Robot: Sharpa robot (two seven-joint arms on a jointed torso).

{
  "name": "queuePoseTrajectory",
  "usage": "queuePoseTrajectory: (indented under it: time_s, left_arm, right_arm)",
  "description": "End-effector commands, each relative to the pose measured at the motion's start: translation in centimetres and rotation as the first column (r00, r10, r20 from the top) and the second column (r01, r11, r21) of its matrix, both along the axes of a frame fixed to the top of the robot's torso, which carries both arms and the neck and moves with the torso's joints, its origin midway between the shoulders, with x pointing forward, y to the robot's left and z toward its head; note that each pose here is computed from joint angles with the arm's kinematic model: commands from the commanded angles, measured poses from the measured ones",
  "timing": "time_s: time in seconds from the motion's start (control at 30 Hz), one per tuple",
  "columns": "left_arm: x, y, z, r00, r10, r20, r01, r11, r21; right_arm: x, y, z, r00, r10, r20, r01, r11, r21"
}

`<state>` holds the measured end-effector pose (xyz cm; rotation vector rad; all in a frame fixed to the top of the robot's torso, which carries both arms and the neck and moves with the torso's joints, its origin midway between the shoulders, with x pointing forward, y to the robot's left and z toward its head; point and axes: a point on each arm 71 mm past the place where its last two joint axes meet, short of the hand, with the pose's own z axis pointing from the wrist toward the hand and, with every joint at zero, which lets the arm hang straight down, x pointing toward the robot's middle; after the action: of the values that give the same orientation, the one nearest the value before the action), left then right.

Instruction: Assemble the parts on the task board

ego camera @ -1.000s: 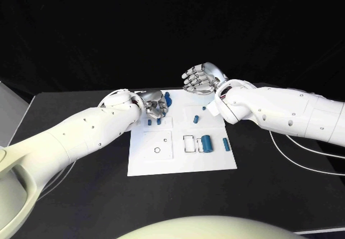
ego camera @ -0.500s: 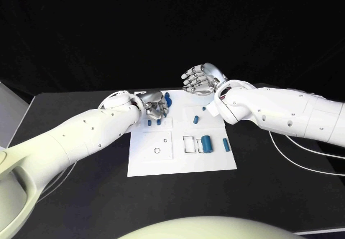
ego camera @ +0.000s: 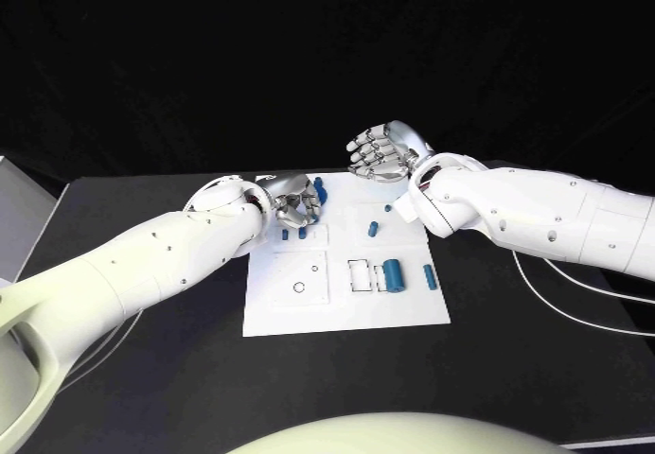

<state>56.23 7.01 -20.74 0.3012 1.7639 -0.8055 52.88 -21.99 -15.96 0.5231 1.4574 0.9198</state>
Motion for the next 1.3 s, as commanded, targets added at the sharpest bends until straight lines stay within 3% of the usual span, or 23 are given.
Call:
queuePoseTrajectory:
  time_s: [0.03,0.3,0.43,0.63,0.97,1.3]
  left_arm:
    - [-0.20,-0.1,0.40,1.000,-0.006,0.016,0.006,0.999,-0.043]
    - [-0.42,0.7,1.55,1.000,0.003,0.015,-0.002,0.997,-0.076]
    - [-0.25,1.7,1.87,1.000,0.017,-0.002,-0.017,0.997,-0.069]
    - [0.31,2.9,1.65,0.999,0.044,-0.015,-0.044,0.998,-0.038]
    - [0.84,3.8,1.34,0.997,0.071,-0.011,-0.071,0.997,-0.005]
    - [1.19,3.8,0.99,0.997,0.081,-0.015,-0.081,0.997,0.009]
  right_arm:
    - [0.0,0.0,0.1,1.000,0.009,0.008,-0.009,1.000,0.001]
    - [0.1,-0.4,0.1,1.000,0.001,0.006,-0.001,1.000,0.000]
    - [0.1,-0.7,0.0,1.000,-0.004,0.005,0.004,1.000,-0.001]
    - [0.1,-0.7,0.0,1.000,-0.005,0.006,0.005,1.000,-0.001]
    - [0.1,-0.6,0.0,1.000,-0.004,0.006,0.004,1.000,-0.001]
    - [0.1,-0.5,0.0,1.000,-0.001,0.005,0.001,1.000,0.000]
